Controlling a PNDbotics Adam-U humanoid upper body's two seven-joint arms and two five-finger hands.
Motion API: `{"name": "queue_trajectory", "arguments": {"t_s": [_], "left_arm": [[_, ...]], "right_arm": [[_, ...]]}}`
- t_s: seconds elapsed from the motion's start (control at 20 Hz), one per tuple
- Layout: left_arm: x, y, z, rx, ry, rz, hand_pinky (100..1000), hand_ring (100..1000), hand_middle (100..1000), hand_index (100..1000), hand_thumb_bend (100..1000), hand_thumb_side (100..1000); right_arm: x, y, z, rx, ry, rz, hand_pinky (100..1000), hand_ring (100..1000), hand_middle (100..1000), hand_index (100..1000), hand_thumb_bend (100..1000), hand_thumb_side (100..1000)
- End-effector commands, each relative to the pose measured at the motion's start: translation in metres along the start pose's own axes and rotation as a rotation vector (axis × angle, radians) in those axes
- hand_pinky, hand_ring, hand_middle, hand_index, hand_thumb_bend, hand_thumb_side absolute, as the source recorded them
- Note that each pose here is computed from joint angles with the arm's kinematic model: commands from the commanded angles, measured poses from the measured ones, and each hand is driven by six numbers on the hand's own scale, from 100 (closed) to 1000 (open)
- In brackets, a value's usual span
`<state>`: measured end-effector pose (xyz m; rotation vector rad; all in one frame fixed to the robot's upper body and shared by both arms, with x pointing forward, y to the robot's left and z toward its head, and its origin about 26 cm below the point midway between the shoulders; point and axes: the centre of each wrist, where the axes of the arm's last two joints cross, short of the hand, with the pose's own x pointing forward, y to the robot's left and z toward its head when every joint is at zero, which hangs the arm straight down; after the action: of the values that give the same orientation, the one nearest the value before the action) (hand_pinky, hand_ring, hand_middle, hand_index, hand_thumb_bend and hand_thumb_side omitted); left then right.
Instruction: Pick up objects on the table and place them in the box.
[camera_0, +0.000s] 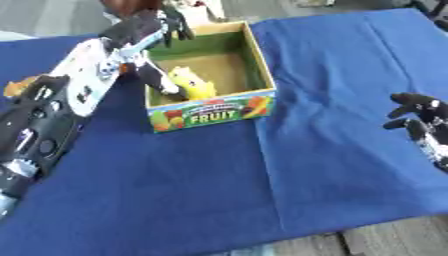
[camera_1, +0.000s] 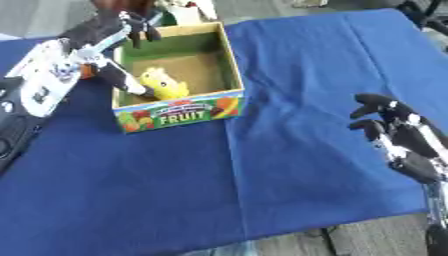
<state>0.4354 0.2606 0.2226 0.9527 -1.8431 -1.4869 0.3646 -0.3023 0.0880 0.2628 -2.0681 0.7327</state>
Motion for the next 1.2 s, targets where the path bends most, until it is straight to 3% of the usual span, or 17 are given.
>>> {"name": "queue_trajectory", "arguments": {"t_s": [0.05, 0.3, 0.5, 0.9, 1.2], "left_arm": [[-0.004, 0.043, 0.016, 0.095, 0.010, -0.050, 632, 489, 579, 751, 827, 203], [-0.002, 0.086, 0.060, 0.189, 0.046, -0.048, 632, 490, 575, 743, 825, 196], [-0.019, 0.098, 0.102, 0.165, 0.193, -0.105, 640, 507, 575, 737, 835, 256], [-0.081, 0.059, 0.156, -0.024, 0.545, -0.133, 638, 541, 569, 738, 847, 318], [-0.117, 0.036, 0.172, -0.079, 0.696, -0.089, 632, 558, 565, 735, 849, 322]], "right_arm": [[0.007, -0.011, 0.002, -0.005, -0.004, 0.038, 704, 1000, 644, 889, 100, 393], [0.006, -0.016, 0.011, -0.027, 0.024, 0.055, 703, 1000, 643, 889, 100, 399], [0.005, -0.020, 0.017, -0.040, 0.046, 0.067, 703, 1000, 643, 889, 100, 401], [0.003, -0.020, 0.022, -0.051, 0.063, 0.069, 703, 1000, 642, 889, 100, 404], [0.002, -0.019, 0.022, -0.051, 0.064, 0.067, 703, 1000, 642, 889, 100, 404]]}}
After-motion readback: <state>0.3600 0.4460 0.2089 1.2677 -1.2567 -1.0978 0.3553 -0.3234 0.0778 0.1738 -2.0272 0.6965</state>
